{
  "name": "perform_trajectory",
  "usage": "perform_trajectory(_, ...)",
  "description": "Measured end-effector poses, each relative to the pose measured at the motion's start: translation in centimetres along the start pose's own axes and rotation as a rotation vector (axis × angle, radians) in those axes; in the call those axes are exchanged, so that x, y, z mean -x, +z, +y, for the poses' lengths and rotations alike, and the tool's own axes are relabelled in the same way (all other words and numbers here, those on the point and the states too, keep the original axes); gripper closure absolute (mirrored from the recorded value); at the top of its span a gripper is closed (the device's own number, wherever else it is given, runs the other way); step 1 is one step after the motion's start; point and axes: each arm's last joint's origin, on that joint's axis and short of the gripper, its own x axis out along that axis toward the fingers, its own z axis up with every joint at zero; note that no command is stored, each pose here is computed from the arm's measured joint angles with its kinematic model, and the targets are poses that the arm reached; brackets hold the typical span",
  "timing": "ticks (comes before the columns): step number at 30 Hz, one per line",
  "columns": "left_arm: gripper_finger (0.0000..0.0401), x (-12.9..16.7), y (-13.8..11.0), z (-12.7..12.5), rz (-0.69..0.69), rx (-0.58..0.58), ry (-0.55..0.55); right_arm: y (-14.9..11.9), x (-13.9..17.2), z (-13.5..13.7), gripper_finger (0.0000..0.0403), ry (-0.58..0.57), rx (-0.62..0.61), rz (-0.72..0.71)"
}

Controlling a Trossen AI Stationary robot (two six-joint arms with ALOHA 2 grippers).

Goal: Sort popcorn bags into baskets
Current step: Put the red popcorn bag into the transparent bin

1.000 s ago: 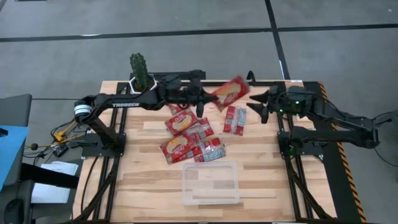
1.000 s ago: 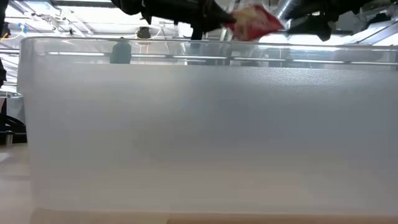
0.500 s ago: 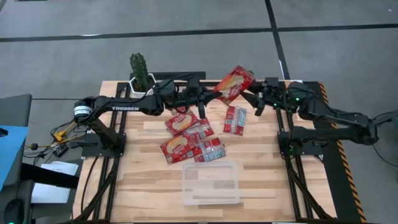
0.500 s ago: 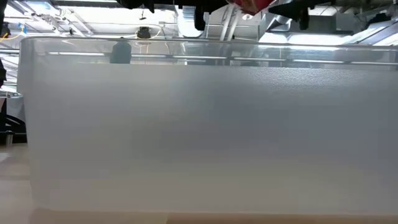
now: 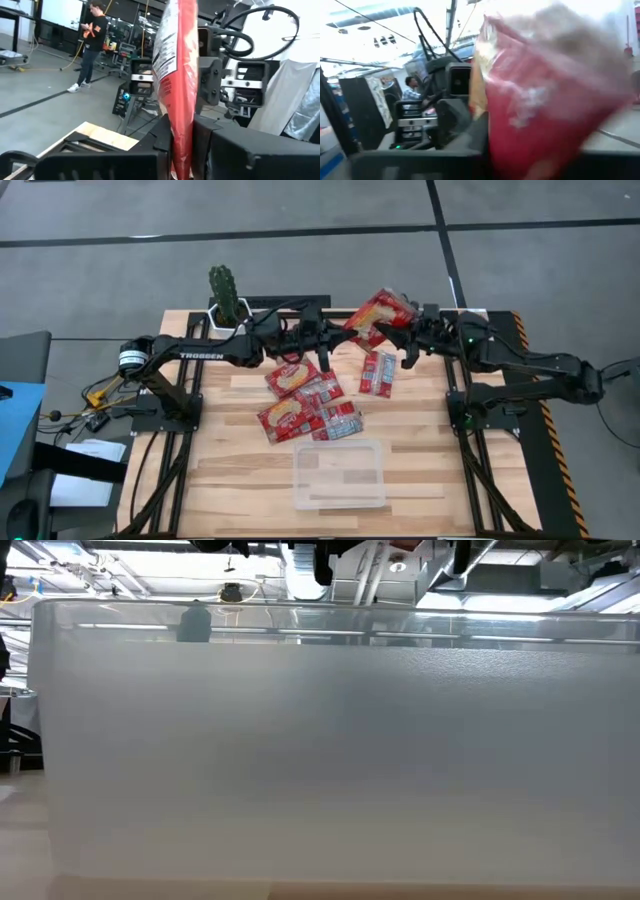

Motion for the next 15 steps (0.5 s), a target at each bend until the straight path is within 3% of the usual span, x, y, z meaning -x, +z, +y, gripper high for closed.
perform_trajectory(4, 0.0346, 0.0, -0.1, 0.0, 0.023, 0.000, -0.015, 0.0, 0.1, 0.2, 0.0377, -0.022, -0.050, -0.011)
perform_trajectory(10, 0.0267, 1.1, -0.2, -0.1, 0.227, 0.012, -0.086, 1.1, 2.0, 0.4, 0.0380, -0.114, -0.064, -0.036)
perform_trajectory(15, 0.0209, 3.8, 1.8, -0.2, 0.389, 0.016, -0.045, 0.5, 4.5, 0.6, 0.0381, -0.151, -0.165, 0.120)
